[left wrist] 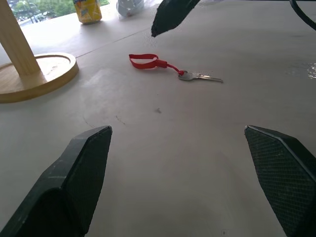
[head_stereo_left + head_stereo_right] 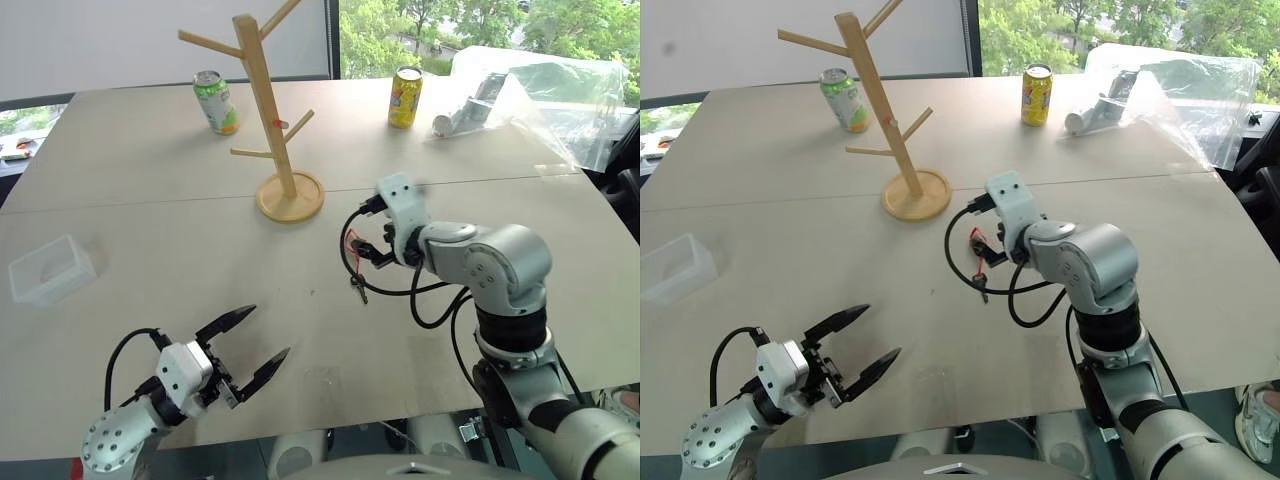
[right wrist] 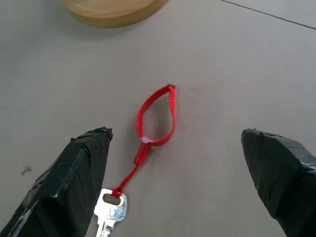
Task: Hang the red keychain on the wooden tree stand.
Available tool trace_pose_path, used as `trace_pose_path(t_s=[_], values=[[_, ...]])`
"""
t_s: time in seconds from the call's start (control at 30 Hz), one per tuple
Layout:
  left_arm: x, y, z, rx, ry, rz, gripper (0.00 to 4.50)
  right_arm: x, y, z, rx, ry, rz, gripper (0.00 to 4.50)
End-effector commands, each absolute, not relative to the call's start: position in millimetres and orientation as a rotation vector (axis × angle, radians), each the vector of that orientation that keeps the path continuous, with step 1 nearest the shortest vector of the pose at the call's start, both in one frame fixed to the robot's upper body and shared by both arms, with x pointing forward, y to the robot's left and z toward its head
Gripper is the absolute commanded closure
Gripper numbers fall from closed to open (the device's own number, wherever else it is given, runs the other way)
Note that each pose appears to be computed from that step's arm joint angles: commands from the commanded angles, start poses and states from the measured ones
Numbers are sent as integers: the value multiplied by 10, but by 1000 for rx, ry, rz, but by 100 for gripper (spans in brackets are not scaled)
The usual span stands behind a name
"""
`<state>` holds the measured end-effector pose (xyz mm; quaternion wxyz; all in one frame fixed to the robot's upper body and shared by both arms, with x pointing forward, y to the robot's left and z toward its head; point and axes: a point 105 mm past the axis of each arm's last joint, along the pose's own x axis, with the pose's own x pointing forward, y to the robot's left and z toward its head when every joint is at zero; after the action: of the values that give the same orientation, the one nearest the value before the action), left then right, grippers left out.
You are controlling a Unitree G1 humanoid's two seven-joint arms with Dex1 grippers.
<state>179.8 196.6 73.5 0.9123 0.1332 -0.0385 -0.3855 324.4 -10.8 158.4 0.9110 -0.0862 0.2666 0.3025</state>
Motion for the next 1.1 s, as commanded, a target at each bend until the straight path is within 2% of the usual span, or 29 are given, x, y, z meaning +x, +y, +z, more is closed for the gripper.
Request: trace_pose_path(t_s=[0.03,1.03,1.07,1.1], values=[[1777,1933,743,293,-111,-799,3,3226,-5,1654,-205,533,653,0],[1836,1890,811,313,-150,-757,3,3212,159,1174,-250,683,655,0],[1835,1889,812,313,-151,-755,0,3208,159,1167,-249,686,657,54],[1835,1888,814,313,-152,-754,0,3204,159,1166,-248,687,659,86]])
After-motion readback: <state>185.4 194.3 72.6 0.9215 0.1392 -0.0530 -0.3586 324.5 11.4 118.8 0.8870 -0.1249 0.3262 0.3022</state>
